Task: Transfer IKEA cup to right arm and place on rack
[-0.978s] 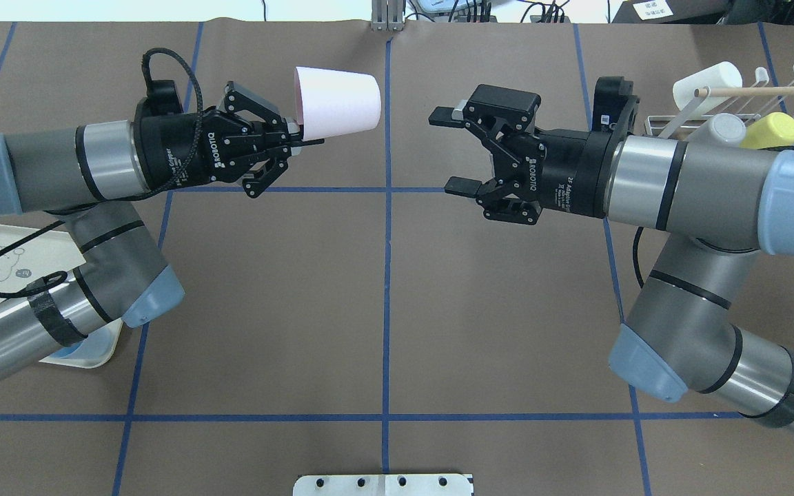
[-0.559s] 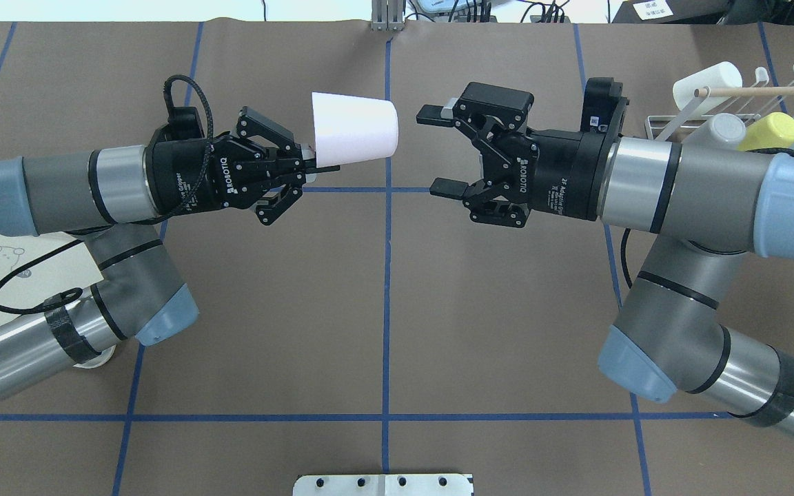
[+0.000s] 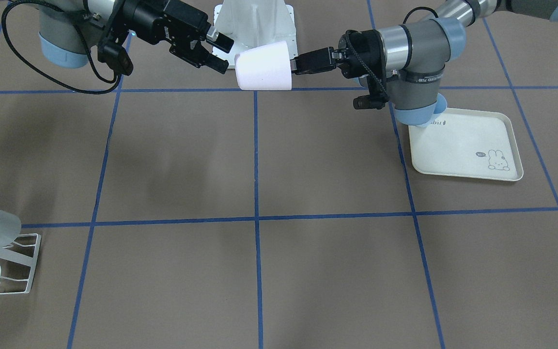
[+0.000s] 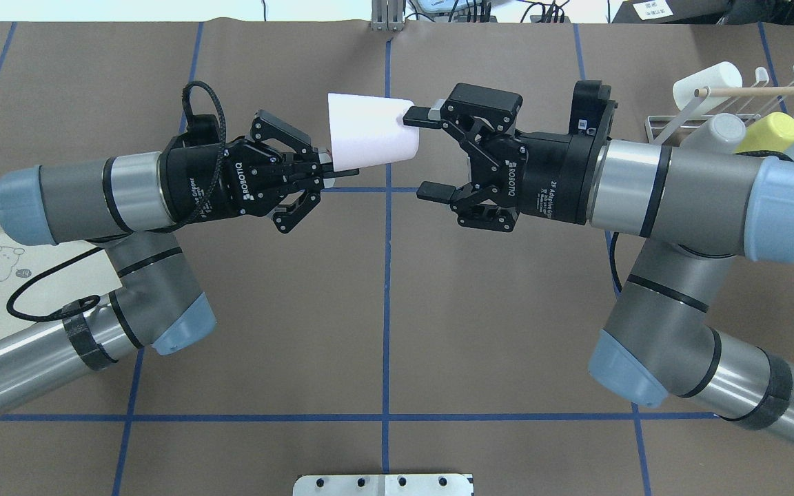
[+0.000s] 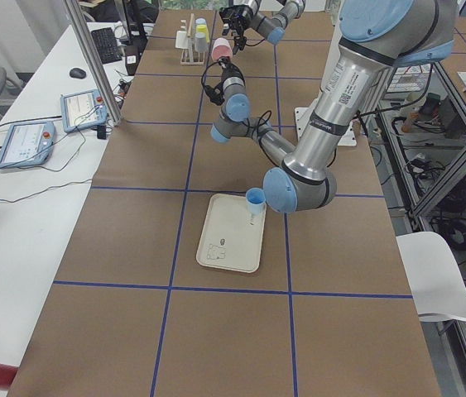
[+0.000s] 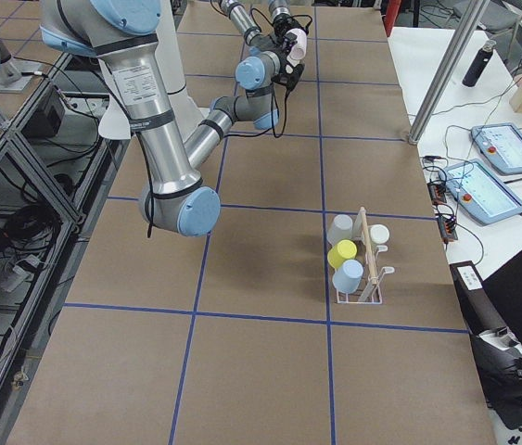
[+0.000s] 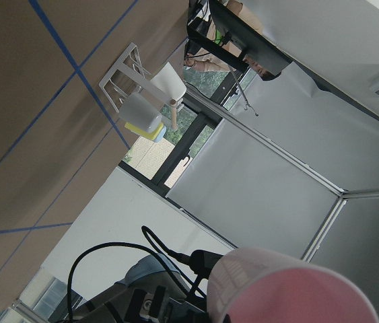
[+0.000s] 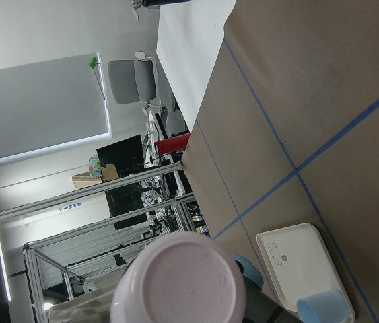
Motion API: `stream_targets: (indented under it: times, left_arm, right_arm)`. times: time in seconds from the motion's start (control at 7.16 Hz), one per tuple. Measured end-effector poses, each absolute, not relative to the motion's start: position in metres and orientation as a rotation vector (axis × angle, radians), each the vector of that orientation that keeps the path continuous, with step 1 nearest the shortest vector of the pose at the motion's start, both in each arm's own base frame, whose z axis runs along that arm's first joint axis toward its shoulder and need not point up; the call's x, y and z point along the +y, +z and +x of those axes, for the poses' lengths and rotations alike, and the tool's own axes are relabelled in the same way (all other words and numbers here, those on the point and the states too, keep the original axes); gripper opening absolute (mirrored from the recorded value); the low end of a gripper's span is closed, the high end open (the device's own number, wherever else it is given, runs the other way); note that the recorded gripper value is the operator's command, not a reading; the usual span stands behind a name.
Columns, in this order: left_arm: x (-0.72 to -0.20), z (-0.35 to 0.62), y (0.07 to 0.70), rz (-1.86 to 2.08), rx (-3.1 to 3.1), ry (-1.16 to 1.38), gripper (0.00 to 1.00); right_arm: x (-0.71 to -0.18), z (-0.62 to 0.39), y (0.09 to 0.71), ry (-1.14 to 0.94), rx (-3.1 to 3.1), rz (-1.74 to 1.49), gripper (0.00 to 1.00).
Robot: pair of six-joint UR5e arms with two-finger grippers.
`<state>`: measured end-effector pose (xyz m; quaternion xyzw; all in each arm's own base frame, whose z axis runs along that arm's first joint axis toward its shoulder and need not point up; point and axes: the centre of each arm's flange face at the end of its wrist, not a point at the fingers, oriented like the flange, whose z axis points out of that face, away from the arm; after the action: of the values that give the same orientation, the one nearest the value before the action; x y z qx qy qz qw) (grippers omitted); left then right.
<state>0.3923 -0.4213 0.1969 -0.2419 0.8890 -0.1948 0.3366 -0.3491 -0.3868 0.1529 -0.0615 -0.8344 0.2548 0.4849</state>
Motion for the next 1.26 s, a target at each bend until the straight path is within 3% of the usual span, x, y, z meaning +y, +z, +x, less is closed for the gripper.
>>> stream_targets:
  times: [0.7, 1.26]
  left_arm:
    - [-0.407, 0.401, 0.193, -0.668, 2.352, -0.477, 0.00]
    - [-0.403, 0.403, 0.193, -0.678, 2.356, -0.466, 0.00]
  right_arm:
    - [-0.386, -0.348, 0.149, 0.640, -2.055, -0.184, 0.97]
    - [-0.386, -0.348, 0.149, 0.652, -2.061, -0.193, 0.77]
